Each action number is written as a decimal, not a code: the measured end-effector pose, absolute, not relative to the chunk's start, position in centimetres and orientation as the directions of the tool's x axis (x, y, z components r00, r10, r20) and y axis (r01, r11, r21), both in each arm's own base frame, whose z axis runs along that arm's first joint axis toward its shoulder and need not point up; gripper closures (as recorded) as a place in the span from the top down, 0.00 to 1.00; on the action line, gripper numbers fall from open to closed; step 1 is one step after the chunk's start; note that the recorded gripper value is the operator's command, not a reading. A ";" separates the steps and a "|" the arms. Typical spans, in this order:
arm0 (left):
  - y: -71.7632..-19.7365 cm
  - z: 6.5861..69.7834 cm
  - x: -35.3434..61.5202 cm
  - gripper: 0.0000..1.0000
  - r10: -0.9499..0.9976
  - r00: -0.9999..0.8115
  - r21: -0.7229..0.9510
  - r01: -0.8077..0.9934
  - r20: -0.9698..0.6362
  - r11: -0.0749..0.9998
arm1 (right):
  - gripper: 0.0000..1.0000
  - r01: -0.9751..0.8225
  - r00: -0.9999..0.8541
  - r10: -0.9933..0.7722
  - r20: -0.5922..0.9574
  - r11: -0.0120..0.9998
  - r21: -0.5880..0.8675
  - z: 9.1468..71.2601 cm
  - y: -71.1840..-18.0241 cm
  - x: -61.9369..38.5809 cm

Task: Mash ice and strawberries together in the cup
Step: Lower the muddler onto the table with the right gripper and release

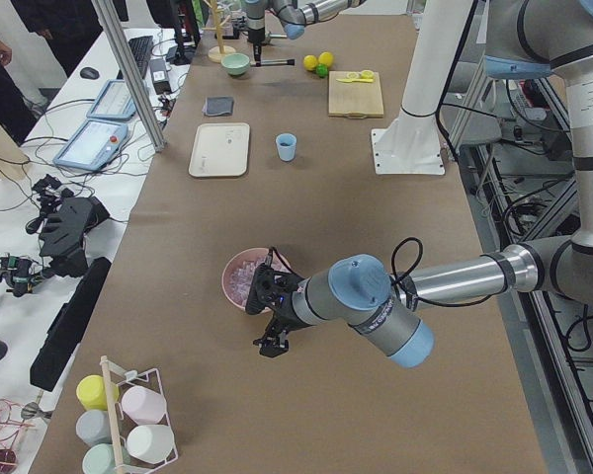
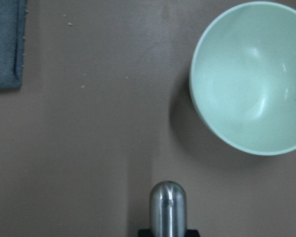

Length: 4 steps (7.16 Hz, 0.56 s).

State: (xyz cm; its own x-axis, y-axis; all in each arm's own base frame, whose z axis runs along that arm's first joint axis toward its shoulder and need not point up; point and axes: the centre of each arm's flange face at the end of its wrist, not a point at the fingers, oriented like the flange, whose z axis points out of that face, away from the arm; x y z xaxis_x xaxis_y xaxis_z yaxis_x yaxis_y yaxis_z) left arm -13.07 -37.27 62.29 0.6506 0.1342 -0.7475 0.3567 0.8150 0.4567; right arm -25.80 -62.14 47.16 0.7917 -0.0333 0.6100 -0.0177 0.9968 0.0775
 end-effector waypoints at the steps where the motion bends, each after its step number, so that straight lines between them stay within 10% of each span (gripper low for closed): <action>1: -37.7 62.0 -13.1 0.98 0.138 0.650 0.460 0.356 -0.747 0.814 | 0.00 -0.032 0.808 -0.018 0.590 0.997 0.074 48.2 -62.4 -25.8; 4: -38.8 61.7 -12.9 0.98 0.146 0.648 0.462 0.349 -0.748 0.815 | 0.00 -0.029 0.830 -0.024 0.557 0.996 0.086 48.4 -61.8 -28.4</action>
